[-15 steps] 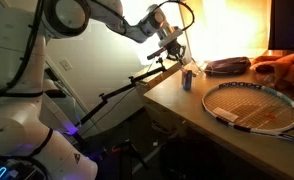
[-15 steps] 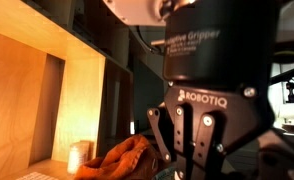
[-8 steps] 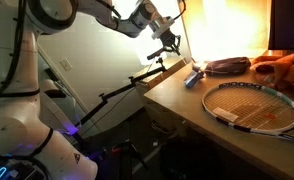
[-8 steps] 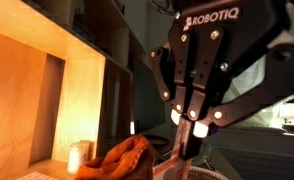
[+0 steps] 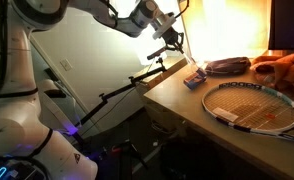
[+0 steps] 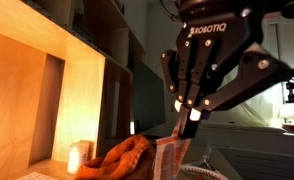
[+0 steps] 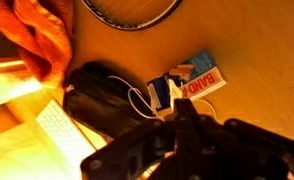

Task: Pick up two strips from the blue box and put them on the table.

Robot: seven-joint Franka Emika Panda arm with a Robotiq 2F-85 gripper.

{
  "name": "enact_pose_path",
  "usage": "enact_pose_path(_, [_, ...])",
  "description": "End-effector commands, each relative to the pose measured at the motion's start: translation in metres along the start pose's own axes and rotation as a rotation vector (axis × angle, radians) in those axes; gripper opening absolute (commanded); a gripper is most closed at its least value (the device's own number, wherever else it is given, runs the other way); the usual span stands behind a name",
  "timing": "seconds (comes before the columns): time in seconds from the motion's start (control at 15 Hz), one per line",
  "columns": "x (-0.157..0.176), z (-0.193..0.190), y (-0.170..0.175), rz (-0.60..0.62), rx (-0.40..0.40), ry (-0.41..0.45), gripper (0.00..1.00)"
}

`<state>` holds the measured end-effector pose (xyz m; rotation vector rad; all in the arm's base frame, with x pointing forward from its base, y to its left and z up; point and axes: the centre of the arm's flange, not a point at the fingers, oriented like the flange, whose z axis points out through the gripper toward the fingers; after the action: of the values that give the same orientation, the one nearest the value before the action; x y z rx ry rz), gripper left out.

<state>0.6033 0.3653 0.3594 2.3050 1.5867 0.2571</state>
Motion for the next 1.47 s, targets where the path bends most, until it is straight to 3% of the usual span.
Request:
enact_pose_path(0.0, [-0.043,0.011,0.007,0.071,-0.003,0.007,0.01])
enact_pose_path(0.4, [-0.064,0.051,0.019,0.104,0.057,-0.028,0.01])
enact_pose_path(0.87, [-0.069,0.055,0.018,0.14,0.091,-0.016,0.01])
enact_pose_path(0.93, [-0.069,0.055,0.018,0.134,0.093,-0.025,0.26])
enact_pose_path(1.0, [-0.069,0.056,0.018,0.144,0.097,-0.026,0.27])
enact_pose_path(1.4, [-0.07,0.057,0.016,0.159,0.108,-0.009,0.72])
